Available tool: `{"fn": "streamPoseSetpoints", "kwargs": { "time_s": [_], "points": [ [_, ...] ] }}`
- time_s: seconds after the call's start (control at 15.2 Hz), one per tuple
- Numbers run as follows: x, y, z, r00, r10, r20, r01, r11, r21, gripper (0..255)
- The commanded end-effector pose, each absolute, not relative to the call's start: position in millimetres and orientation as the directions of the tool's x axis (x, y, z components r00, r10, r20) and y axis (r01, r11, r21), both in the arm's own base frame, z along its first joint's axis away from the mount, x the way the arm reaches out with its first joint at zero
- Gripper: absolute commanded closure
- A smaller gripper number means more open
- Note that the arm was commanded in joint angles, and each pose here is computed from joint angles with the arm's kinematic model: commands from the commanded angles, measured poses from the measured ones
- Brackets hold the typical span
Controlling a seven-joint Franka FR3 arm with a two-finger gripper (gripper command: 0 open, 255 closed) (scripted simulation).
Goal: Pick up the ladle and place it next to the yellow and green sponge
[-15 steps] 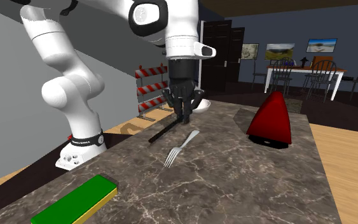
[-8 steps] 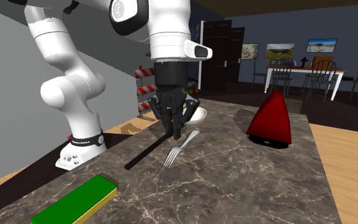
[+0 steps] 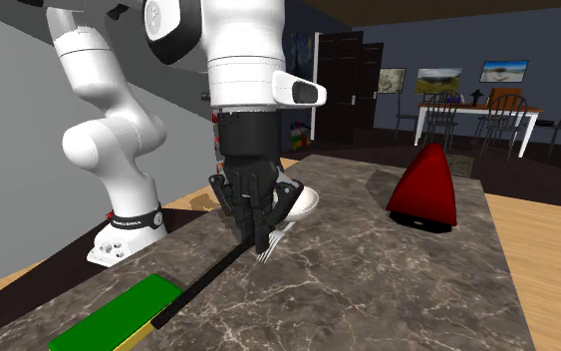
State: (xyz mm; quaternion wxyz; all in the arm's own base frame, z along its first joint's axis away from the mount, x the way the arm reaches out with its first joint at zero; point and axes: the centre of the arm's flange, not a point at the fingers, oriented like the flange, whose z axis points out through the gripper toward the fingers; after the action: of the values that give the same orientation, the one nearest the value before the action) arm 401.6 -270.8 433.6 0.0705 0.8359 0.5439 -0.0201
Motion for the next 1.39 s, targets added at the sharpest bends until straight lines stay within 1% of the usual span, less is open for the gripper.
{"fn": "streamPoseSetpoints", "kwargs": {
  "time_s": [0.0, 0.99, 1.32],
  "points": [
    [402, -272, 425, 0.407, 0.907, -0.11, 0.912, -0.398, 0.096, 255],
    [402, -272, 345, 0.407, 0.907, -0.11, 0.912, -0.398, 0.096, 255],
    [402, -272, 345, 0.407, 0.907, -0.11, 0.912, -0.398, 0.096, 255]
  ]
}}
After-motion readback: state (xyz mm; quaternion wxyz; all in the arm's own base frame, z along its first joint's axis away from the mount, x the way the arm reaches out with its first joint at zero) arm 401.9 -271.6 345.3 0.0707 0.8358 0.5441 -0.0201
